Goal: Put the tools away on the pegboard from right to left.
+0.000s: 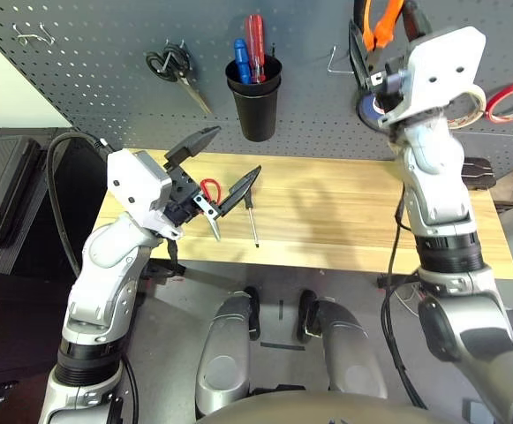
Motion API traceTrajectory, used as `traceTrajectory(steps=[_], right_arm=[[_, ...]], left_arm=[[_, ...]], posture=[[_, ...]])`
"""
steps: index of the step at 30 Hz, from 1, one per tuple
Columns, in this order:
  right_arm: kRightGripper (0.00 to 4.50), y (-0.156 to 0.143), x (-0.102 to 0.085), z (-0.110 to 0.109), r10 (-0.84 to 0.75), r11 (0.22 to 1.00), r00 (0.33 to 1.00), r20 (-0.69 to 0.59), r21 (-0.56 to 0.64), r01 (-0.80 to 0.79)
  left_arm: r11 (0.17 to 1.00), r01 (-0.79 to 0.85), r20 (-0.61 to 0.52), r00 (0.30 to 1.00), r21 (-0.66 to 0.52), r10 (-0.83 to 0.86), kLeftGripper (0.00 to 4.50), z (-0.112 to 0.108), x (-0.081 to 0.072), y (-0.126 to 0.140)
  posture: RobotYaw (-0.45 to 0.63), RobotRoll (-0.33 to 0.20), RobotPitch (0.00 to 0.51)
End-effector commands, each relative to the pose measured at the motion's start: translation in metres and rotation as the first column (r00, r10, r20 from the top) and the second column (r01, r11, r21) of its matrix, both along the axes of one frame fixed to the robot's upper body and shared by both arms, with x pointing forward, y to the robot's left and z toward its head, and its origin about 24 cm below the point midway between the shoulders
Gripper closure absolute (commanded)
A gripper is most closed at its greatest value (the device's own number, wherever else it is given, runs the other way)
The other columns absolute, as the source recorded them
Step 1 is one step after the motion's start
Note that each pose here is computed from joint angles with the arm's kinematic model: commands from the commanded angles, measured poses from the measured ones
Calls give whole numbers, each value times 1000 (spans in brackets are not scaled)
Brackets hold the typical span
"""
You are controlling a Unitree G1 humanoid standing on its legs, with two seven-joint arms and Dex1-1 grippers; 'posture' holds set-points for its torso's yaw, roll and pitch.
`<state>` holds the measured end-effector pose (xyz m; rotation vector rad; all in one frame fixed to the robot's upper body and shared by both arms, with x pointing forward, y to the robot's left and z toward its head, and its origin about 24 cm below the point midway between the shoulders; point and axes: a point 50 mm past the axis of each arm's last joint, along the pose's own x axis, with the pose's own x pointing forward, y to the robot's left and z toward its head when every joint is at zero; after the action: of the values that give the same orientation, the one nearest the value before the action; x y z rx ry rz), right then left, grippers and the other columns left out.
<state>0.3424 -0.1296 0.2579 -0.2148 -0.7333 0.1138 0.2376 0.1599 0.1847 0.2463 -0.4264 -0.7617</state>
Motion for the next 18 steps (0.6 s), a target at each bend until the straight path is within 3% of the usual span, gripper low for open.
traceTrajectory(steps=[1,18], right_arm=[[1637,-1,9,6,-12,997,1000,6,70,12],[1637,21,35,-11,12,995,1000,-20,103,-10]], left_arm=[[1000,10,-18,1000,11,-10,0,-3,0,-1],[1000,0,-9,1000,19,1,0,-2,-2,-2]], posture=[[176,0,195],[213,0,198]])
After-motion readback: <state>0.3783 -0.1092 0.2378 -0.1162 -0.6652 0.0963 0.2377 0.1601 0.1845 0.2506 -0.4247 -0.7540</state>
